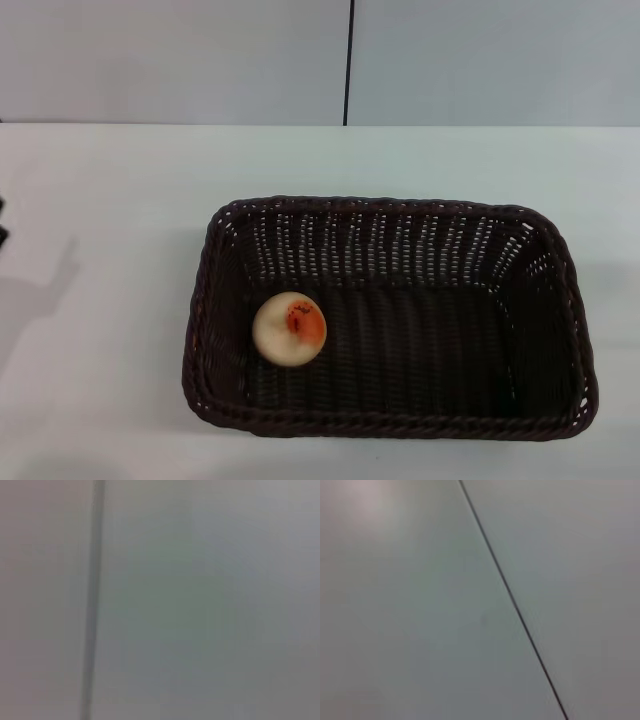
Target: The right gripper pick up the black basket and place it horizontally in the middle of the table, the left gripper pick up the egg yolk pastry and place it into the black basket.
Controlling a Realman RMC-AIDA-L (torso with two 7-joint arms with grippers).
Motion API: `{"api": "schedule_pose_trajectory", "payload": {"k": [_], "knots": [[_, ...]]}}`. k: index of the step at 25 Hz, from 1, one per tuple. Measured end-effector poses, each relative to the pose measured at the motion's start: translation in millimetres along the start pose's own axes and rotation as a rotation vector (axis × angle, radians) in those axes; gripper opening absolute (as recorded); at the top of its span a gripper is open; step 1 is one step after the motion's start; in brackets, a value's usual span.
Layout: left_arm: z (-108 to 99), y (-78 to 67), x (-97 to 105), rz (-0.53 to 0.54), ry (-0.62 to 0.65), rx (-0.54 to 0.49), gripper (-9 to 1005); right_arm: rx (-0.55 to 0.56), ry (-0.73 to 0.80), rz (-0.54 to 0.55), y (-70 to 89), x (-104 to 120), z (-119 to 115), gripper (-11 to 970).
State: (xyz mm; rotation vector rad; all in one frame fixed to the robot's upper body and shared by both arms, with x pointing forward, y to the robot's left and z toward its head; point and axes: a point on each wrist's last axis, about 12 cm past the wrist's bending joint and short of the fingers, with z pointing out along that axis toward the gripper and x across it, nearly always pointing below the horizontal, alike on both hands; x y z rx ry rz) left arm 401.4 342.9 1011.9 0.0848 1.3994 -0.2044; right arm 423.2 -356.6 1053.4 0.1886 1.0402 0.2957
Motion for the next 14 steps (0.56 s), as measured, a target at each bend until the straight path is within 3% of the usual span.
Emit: {"api": "schedule_pose_trajectory", "payload": {"k": [1, 4, 14], "knots": [[-2.7, 3.8, 3.4, -0.01, 0.018, -0.067, 813, 0.026, 0.02, 0.004, -1.1, 4.0, 0.7, 682], [-3.7, 5.1, 5.1, -0.019, 0.028, -0.094, 813, 0.036, 0.033, 0.006, -1.9, 6.1, 1.6, 682], [-2.7, 1.6, 7.6, -0.004, 0.034, -0.105, 813, 0.063, 0.089, 0.015, -3.7, 15.5, 6.4, 682]]}}
